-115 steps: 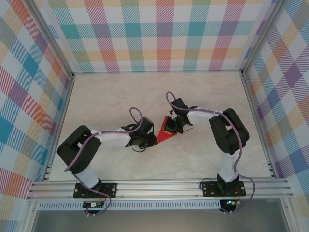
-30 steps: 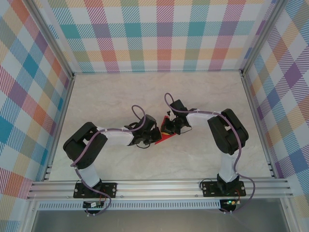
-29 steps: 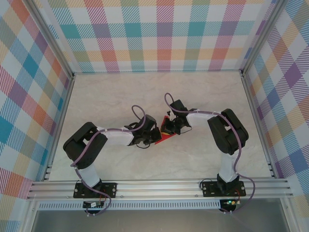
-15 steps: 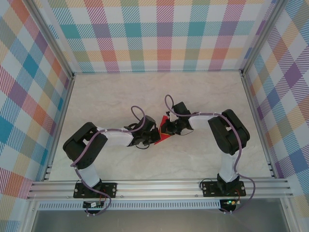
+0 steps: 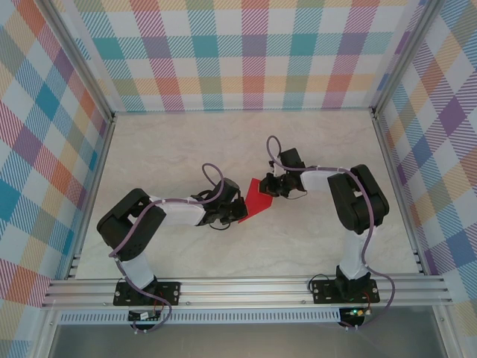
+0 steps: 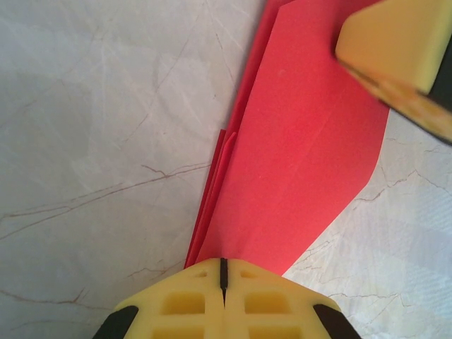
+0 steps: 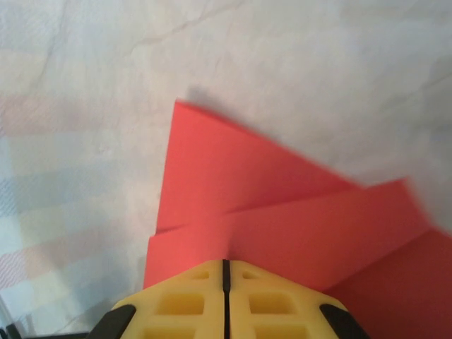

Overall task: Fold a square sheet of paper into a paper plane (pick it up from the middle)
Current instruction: Fourth fold the wing at the center of the table.

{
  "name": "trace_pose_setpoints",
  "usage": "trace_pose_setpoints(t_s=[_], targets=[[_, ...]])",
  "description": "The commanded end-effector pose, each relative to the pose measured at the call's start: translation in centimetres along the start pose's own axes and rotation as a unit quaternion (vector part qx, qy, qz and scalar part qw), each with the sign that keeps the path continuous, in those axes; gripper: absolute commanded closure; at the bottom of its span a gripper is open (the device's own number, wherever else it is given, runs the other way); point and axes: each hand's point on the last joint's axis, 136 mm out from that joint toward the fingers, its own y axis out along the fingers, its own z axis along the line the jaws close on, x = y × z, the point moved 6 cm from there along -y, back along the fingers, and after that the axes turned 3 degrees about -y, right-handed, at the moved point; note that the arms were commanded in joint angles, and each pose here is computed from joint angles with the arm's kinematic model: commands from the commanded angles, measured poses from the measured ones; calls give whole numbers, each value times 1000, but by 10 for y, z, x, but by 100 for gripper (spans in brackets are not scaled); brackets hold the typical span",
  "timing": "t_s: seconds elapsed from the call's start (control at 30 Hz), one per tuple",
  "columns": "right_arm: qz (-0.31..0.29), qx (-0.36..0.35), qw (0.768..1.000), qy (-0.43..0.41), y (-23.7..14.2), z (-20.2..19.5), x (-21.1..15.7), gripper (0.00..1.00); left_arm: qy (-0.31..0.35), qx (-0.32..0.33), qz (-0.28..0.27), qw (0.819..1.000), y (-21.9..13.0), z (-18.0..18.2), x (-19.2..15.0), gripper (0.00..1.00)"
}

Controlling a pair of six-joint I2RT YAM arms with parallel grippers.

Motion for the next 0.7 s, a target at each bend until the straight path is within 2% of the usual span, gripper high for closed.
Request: trace_pose_setpoints(t_s=[0.0, 0.5, 0.67], targets=[[-13, -29, 999, -9, 1, -12, 13, 93, -13, 107, 71, 992, 6, 55, -32, 95], [-60, -68, 995, 37, -19, -47, 51, 93, -11, 103, 70, 992, 5, 54, -32, 95], [-83, -54, 995, 19, -42, -28, 60, 92, -11, 101, 66, 993, 4, 51, -30, 96]])
